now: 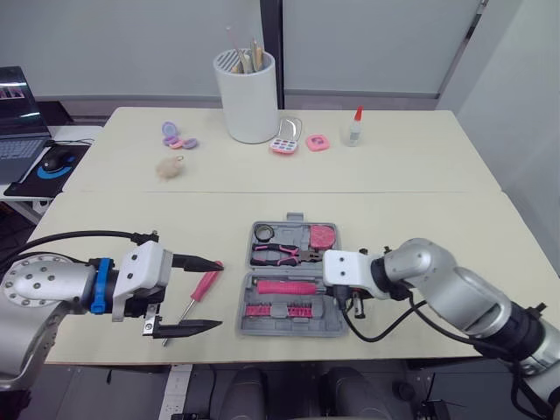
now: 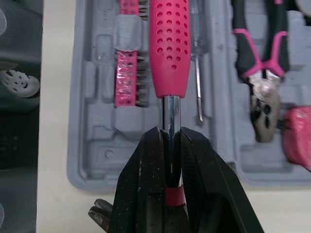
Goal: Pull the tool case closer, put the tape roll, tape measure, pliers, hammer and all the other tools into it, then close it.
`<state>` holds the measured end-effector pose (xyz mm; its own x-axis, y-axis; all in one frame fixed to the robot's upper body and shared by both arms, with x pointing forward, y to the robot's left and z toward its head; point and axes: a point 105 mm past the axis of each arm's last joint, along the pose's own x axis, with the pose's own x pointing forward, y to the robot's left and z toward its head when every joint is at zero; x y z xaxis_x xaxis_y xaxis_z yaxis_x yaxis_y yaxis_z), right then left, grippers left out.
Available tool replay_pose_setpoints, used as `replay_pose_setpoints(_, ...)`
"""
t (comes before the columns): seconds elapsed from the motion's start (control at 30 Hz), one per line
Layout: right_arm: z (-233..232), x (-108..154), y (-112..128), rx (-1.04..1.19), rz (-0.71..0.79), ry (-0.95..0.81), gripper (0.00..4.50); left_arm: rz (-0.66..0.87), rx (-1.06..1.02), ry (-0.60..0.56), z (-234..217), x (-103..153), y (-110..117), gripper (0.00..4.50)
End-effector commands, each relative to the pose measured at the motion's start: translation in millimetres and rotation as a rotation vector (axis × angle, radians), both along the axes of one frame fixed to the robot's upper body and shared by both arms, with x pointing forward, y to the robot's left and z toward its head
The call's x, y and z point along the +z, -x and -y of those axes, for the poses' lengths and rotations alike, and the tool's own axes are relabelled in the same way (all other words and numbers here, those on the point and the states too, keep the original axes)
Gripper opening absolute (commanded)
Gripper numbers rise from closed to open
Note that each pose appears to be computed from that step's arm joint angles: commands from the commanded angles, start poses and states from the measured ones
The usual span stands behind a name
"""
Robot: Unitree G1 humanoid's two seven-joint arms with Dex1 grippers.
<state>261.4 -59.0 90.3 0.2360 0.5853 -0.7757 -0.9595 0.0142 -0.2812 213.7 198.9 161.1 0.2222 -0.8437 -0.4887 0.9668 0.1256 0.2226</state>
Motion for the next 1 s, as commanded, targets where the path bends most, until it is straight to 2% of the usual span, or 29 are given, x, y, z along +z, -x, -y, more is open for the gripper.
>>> replay_pose_setpoints(0.03,-12,8,-5,0.028,0.077,-0.003,0.22,0.028,0.006,-0.032,-10,10,-2,4.5)
replay_pose_setpoints(0.5,-28,-9,-8,0.051,0.122,0.07,0.22,-0.045,-0.061,-0.1,-12,1,15,4.5)
replay_pose_setpoints(1.0,-39,-12,-13,0.044,0.119,0.062,0.22,-0.038,-0.035,-0.1,-16,1,13,4.5)
